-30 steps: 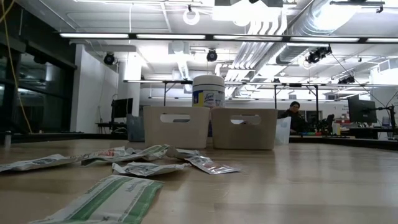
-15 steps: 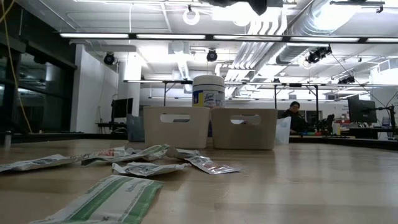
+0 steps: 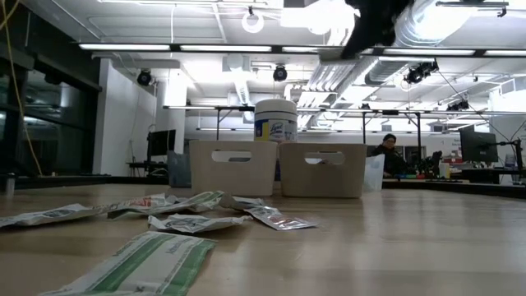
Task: Pick & Place First Aid Supplies
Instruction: Put the band aid into the transparent bin, then put the wipe into the gray bin
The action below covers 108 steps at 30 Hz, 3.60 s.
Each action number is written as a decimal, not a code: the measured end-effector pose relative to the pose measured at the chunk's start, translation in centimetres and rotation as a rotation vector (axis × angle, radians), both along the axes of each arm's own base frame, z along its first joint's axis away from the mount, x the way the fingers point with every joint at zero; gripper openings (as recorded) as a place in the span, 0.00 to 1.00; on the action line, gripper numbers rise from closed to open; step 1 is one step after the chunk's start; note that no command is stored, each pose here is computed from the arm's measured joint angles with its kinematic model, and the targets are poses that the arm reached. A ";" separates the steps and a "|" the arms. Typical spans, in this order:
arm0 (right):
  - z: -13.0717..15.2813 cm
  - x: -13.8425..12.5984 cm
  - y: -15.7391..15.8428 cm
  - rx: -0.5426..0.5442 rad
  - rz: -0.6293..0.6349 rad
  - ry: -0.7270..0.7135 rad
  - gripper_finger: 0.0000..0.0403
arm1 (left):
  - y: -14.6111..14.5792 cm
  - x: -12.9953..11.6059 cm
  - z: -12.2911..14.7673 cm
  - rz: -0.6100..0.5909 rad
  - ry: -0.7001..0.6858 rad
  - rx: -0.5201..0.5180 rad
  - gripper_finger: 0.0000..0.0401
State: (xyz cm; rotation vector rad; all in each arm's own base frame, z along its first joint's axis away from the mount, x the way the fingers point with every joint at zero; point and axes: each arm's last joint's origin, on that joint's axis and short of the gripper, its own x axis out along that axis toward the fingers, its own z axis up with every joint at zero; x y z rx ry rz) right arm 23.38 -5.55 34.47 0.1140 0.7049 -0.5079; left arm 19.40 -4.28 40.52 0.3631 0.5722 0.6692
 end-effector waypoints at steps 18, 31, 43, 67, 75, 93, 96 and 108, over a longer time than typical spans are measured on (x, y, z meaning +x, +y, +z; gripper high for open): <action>-3.9 -2.7 -11.6 0.232 0.027 0.119 0.00 | 2.0 -6.1 -4.9 -0.066 -0.123 -0.115 0.39; -11.8 -1.1 -18.5 0.352 0.028 0.231 0.00 | 2.0 -7.9 -9.7 -0.359 -0.318 -0.291 0.39; -15.4 -1.0 -20.9 0.412 -0.058 0.251 0.00 | 1.8 -7.8 -12.6 -0.366 -0.290 -0.386 0.39; -12.3 -1.8 -20.5 0.342 -0.285 0.200 0.38 | 1.6 -7.8 -12.8 -0.421 -0.253 -0.394 0.39; -8.2 -3.4 -19.4 0.173 -0.443 0.165 0.37 | 1.6 -7.8 -12.8 -0.439 -0.246 -0.395 0.39; -1.0 -2.6 -11.5 0.271 -0.125 -0.188 0.38 | 0.5 -6.0 -14.2 -0.565 -0.071 -0.442 0.39; -0.5 -1.9 -9.8 0.265 -0.063 -0.195 0.38 | 0.0 -5.2 -15.0 -0.604 0.010 -0.479 0.39; -0.2 1.0 -3.5 0.273 0.151 -0.162 0.38 | -2.9 -3.4 -17.7 -0.682 0.216 -0.804 0.39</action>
